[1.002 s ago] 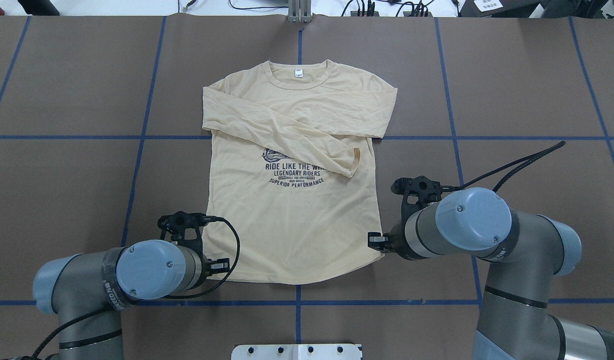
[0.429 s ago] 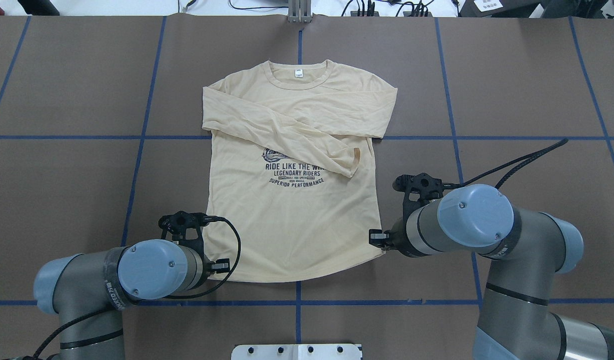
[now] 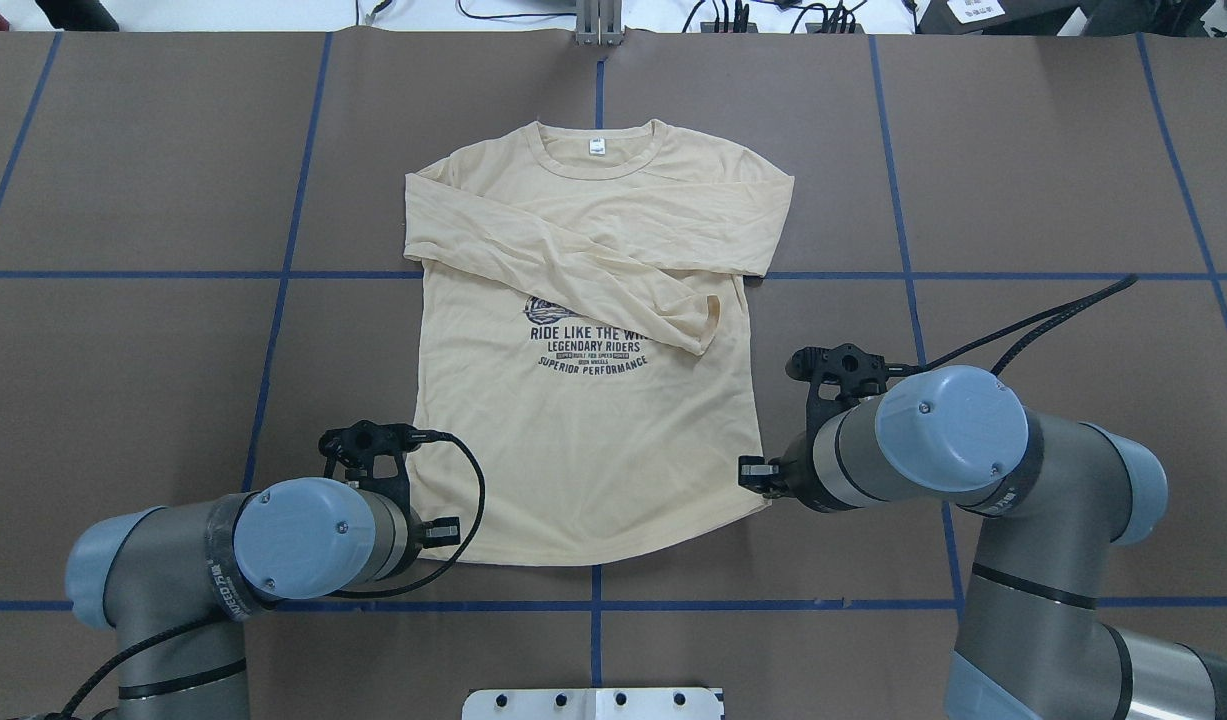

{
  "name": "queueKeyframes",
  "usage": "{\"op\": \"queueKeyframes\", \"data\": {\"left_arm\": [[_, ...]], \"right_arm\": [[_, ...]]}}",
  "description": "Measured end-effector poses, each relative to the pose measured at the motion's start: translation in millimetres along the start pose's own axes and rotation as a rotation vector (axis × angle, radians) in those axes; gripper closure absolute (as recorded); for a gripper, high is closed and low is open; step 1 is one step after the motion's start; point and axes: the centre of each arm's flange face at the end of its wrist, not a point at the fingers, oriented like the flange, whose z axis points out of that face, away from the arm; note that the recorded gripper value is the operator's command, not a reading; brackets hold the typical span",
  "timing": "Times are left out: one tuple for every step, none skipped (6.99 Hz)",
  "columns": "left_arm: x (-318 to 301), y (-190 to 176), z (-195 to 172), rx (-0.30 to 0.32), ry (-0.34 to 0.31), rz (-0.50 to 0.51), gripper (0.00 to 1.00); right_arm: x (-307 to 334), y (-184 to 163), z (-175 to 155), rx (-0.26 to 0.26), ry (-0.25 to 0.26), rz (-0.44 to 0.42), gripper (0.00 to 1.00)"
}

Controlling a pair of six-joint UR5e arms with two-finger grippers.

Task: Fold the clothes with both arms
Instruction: 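Pinch both hem corners with the left and right grippers, then lift the hem with both grippers and carry it toward the collar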

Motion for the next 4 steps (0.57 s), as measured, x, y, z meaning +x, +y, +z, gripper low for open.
{"op": "queueKeyframes", "data": {"left_arm": [[0, -1, -3, 0.000, 0.003, -0.001, 1.00], [1, -1, -14, 0.000, 0.003, -0.002, 1.00], [1, -1, -30, 0.000, 0.002, -0.002, 1.00], [0, 0, -48, 0.000, 0.002, -0.003, 1.00]], "right_arm": [[0, 0, -1, -0.005, -0.001, 0.001, 1.00], [1, 0, -4, -0.018, -0.006, 0.003, 1.00], [2, 1, -9, -0.032, -0.014, 0.004, 1.00], [8, 4, -18, -0.045, -0.020, 0.006, 1.00]]}}
